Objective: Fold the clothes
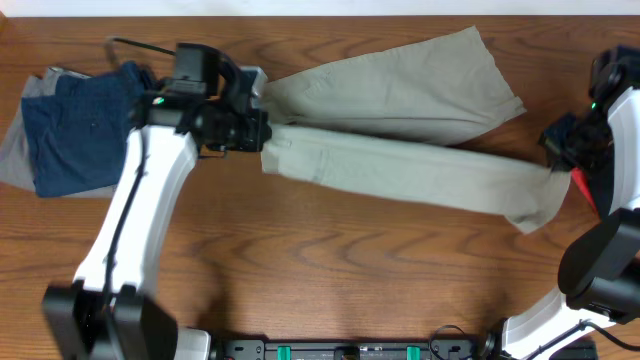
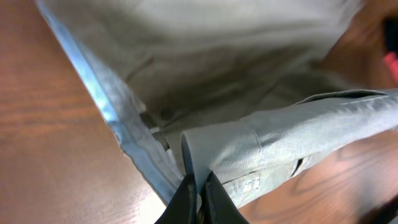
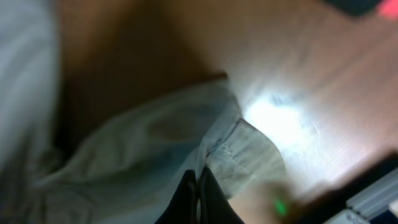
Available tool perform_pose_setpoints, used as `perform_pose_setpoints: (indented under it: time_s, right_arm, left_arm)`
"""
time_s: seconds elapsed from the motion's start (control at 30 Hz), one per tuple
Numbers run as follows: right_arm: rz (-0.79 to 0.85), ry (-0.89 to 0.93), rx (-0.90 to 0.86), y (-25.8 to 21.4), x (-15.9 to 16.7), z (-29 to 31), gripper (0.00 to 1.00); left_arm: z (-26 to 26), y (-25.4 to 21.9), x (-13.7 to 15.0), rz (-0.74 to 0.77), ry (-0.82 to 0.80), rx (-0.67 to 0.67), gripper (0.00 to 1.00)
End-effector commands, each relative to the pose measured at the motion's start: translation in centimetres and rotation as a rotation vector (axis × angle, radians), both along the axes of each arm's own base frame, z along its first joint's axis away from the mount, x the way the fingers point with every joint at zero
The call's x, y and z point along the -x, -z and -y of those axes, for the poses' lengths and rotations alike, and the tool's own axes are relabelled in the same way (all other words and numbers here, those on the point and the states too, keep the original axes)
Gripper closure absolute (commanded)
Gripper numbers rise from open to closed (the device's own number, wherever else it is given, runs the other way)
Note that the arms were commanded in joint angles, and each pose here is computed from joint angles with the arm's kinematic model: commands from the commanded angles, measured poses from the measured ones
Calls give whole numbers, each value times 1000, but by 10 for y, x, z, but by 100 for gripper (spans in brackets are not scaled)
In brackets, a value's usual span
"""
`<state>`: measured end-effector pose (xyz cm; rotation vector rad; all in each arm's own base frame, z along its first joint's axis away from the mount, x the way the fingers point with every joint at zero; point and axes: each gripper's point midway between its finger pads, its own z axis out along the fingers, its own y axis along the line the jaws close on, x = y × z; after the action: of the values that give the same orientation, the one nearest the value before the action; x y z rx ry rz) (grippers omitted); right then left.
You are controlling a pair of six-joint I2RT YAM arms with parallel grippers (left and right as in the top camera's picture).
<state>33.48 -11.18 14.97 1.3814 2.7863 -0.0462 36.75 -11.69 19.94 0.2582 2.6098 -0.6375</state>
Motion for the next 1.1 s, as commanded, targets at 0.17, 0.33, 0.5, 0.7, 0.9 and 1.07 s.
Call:
perform_pose_setpoints:
  time_s: [0.17,0.33,0.5,0.7,0.9,1.07]
  right_arm:
    - [371,-188,158,-59,-87,0,99]
    - [609,-237,251,-92,-144,-12,99]
    - [801,-249,315,-122,-186,-20,99]
    - [835,-277,306,-96,-220,-33,25]
    - [663,-301,267,-34,-214,-33,1]
    - [518,-332,227,-5,-190,-37,1]
  left_arm:
    - [-29,-13,-43,108,-202,-29,94]
    - [-51,-4,-76,159,-360,-87,94]
    - [-50,8,-118,242,-393,-61,94]
    - [-50,39,-162,304,-442,-30,55]
    - [-52,69,-146,173,-456,-57,28]
    - [-55,99,-108,-13,-446,-115,28]
